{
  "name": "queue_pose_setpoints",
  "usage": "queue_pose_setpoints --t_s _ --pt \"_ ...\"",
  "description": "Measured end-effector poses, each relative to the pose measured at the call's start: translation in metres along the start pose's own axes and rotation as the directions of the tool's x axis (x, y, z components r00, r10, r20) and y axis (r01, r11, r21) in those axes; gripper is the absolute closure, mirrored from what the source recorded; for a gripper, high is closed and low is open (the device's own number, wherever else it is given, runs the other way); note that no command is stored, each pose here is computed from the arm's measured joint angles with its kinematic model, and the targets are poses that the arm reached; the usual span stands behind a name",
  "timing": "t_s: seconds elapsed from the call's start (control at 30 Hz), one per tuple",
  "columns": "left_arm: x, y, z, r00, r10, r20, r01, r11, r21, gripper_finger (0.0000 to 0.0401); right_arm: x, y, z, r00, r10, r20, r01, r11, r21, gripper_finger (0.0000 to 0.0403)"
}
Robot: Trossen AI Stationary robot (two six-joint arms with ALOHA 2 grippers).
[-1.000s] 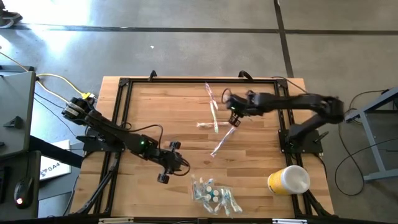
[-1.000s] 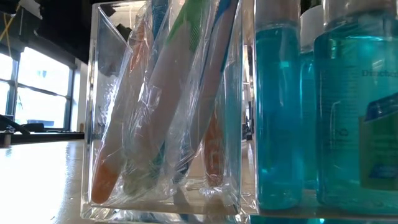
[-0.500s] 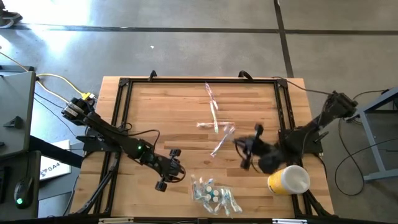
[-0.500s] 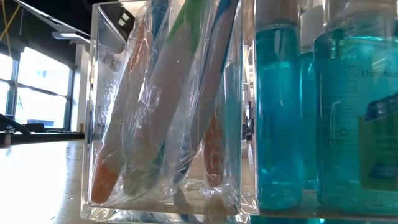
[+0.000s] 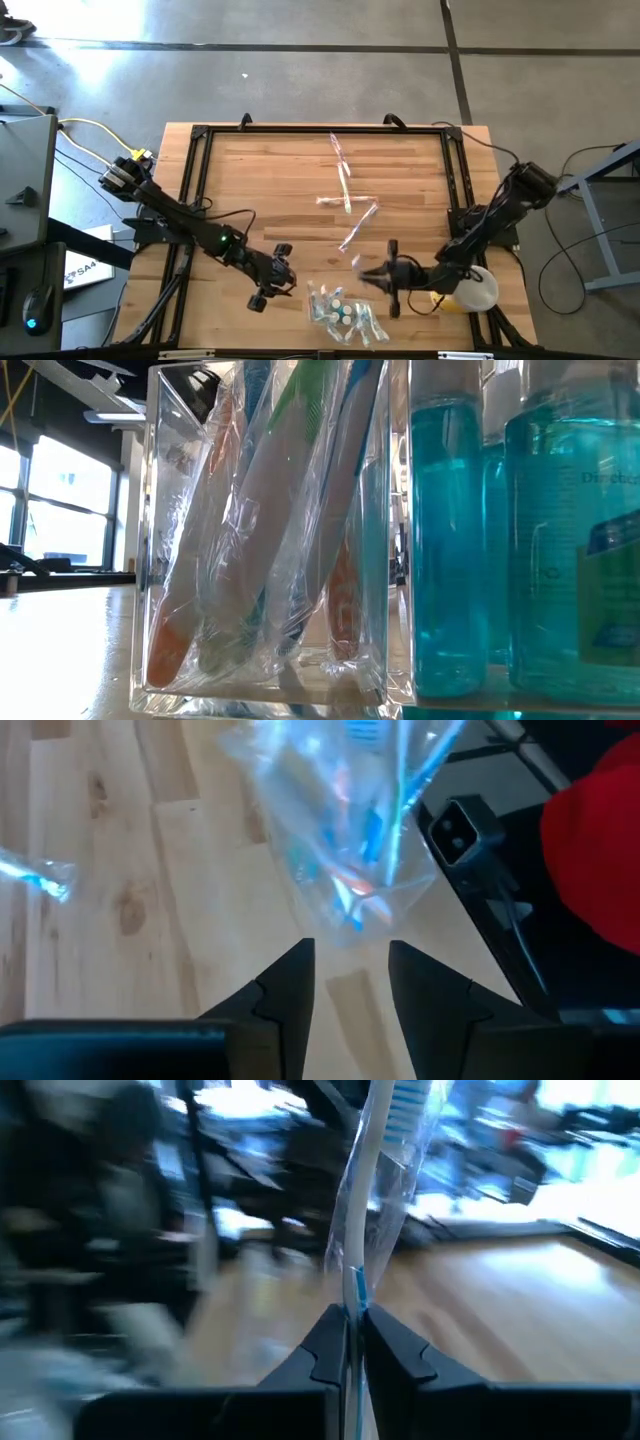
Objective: Pick & Place toothbrushing station
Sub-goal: Put the blue toothbrush into the transparent organizer
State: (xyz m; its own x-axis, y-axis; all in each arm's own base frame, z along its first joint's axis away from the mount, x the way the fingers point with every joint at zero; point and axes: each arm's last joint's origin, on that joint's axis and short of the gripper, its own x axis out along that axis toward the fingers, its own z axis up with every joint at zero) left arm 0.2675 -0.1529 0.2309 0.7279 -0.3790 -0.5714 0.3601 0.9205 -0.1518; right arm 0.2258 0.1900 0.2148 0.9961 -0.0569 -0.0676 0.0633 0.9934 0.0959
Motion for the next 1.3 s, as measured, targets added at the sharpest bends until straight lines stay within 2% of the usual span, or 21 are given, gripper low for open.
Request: queue_pose_setpoints --t_s 0.13,0.33,0.8,1.03,1.3 --pt "0.0 -0.007 -0.001 1.0 -0.017 -0.003 0.018 0.999 0.04 0.0276 -0.004 0.01 -0.003 0.98 0.173 0.096 -0.172 0.985 -0.02 0.039" --pt "-0.001 -0.013 -0.002 0.999 -0.037 0.002 0.036 0.996 0.081 0.0276 -0.001 0.014 -0.008 0.956 0.272 0.113 -0.276 0.961 0.02 0.039" --pt "-0.002 -0.025 -0.003 0.997 -0.071 0.013 0.069 0.989 0.128 0.0276 -0.001 0.019 -0.013 0.935 0.34 0.097 -0.344 0.939 0.027 0.0389" --pt "-0.002 -0.025 -0.002 0.997 -0.073 0.029 0.069 0.99 0.127 0.0276 -0.001 0.018 -0.019 0.938 0.345 0.04 -0.345 0.939 -0.007 0.0389" --pt "-0.002 -0.025 0.0 0.997 -0.07 0.042 0.063 0.989 0.135 0.0276 0.01 0.009 -0.013 0.879 0.474 0.055 -0.474 0.88 -0.016 0.0389"
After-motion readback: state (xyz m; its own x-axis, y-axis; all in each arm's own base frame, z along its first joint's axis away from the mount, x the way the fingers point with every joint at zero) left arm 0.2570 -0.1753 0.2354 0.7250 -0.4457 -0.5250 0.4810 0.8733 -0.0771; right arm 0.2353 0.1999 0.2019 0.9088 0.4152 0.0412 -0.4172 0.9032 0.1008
